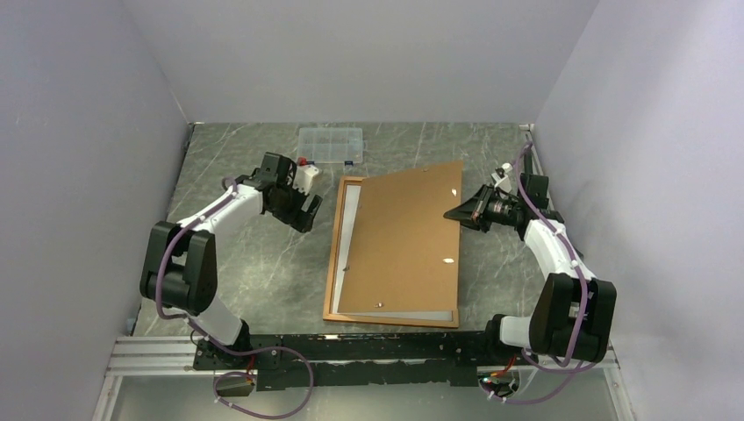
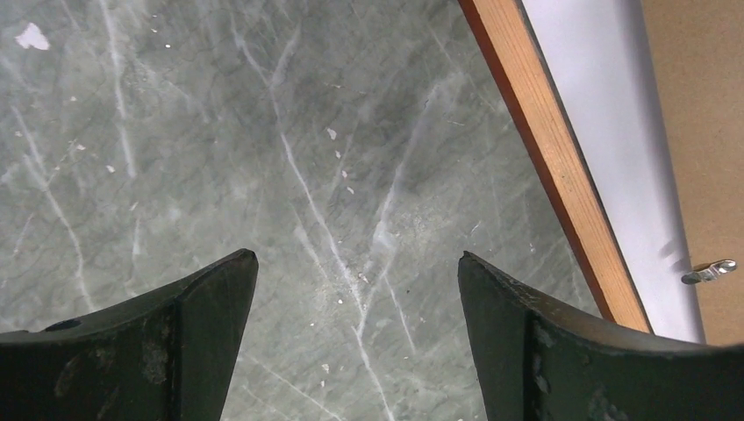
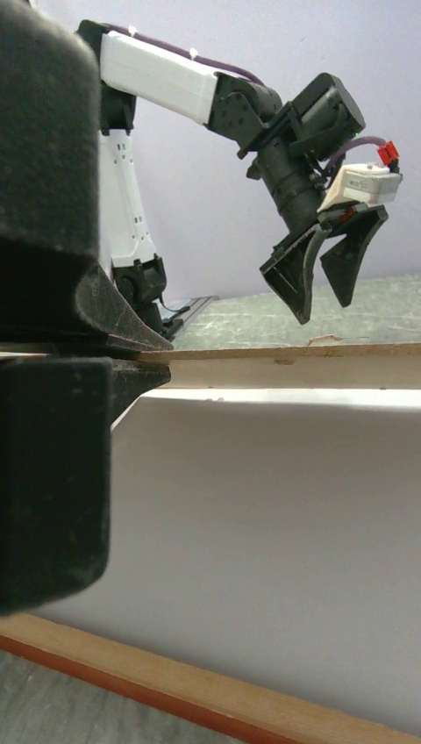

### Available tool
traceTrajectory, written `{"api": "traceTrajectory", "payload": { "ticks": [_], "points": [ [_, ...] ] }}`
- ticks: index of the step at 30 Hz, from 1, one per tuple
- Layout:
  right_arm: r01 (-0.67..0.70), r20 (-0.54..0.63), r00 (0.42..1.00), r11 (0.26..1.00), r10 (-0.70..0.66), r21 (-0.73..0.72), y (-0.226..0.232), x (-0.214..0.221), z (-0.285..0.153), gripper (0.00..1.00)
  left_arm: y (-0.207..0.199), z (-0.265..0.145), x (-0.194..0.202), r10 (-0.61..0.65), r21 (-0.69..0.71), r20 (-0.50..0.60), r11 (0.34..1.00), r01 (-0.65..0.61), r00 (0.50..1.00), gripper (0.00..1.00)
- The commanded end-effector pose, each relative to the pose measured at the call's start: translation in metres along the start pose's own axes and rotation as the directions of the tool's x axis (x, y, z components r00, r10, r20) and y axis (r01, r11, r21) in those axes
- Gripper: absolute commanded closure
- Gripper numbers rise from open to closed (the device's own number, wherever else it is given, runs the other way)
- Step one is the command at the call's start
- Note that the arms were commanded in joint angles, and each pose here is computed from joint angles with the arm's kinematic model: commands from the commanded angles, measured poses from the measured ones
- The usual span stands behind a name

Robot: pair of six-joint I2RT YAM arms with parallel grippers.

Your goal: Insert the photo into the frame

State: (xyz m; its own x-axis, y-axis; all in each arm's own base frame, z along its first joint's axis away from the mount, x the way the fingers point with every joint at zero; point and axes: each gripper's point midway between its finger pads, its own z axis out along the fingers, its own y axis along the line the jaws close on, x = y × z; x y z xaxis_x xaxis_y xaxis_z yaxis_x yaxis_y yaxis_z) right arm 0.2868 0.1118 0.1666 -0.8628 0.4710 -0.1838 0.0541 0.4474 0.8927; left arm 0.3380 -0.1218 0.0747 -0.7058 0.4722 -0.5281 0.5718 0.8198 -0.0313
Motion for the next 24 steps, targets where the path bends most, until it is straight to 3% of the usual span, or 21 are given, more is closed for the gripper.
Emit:
{"api": "traceTrajectory", "payload": {
  "ticks": [1, 24],
  "points": [
    [0.054, -0.021, 0.998, 0.994, -0.057, -0.098, 0.028, -0.003, 0.002, 1.0, -0.007, 0.009, -0.006, -0.027, 0.04, 0.027, 0.999, 0.026, 0.999, 0.11],
    [0.058, -0.068, 0.996, 0.996, -0.063, -0.07, 0.022, -0.006, 0.032, 1.0, -0.024, 0.035, 0.007, 0.019, 0.127, 0.001, 0.992, -0.019, 1.0, 0.25]
  ]
}}
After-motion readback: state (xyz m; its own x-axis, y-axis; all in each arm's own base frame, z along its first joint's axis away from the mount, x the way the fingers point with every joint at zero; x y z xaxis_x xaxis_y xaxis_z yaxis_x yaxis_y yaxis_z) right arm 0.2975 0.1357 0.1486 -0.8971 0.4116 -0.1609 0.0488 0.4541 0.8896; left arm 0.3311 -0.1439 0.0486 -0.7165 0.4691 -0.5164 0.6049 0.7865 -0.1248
